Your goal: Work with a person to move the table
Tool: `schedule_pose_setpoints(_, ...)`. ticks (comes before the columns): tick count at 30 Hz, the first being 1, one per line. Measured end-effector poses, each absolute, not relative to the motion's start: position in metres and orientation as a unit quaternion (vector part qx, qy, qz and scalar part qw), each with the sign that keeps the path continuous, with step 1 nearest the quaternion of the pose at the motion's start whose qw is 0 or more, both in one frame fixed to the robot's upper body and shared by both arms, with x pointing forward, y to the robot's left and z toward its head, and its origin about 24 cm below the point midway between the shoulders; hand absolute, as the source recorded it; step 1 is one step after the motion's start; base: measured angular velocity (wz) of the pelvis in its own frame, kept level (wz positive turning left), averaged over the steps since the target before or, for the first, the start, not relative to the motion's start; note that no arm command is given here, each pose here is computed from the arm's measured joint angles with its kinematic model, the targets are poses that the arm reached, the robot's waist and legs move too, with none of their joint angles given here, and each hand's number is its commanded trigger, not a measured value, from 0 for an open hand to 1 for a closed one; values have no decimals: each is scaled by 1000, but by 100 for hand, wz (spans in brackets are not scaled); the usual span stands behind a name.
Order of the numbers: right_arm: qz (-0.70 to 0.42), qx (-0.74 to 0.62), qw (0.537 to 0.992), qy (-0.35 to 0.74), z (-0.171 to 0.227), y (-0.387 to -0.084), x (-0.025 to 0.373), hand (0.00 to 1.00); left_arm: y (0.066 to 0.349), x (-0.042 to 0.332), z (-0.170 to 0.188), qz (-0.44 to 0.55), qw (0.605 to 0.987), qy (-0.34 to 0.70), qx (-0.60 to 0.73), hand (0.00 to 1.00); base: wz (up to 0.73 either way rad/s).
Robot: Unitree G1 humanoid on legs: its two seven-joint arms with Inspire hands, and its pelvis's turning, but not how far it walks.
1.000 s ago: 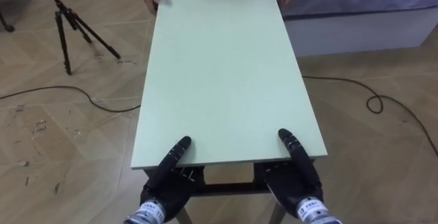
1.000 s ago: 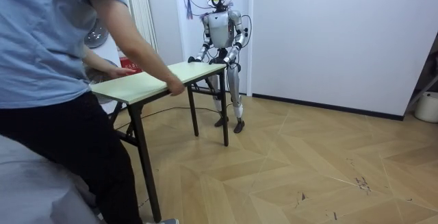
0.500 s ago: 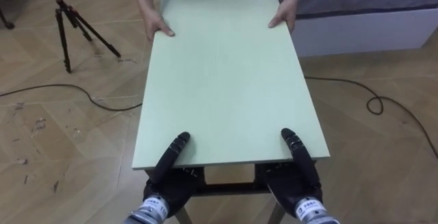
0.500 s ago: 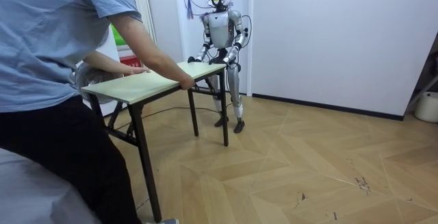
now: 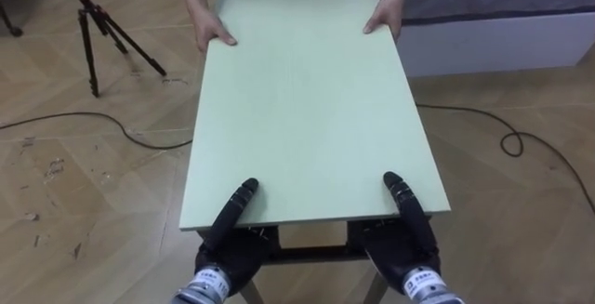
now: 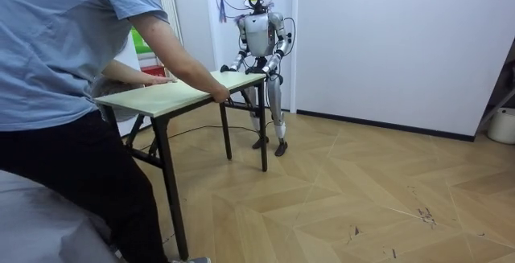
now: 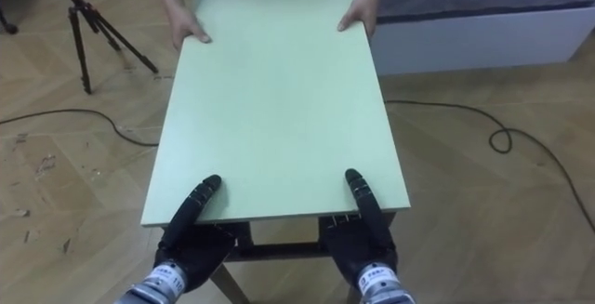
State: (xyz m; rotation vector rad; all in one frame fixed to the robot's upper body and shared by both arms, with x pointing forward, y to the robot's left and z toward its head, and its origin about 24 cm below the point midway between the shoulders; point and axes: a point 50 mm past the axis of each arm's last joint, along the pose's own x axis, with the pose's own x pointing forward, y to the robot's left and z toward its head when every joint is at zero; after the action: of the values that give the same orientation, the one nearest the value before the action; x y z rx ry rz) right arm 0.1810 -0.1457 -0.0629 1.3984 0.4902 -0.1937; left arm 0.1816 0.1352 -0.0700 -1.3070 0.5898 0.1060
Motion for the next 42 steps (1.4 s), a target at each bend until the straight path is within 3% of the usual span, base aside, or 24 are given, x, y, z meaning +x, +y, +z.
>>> schedule_pose_setpoints(17, -87, 629, 751, 180, -51, -141, 178, 100, 128, 185, -55, 28, 820, 221, -528, 100, -1)
schedule_pose_setpoints(42, -80, 622, 761, 167, -41, -145, 175, 100, 123, 176, -46, 28, 814, 214, -539, 100, 0)
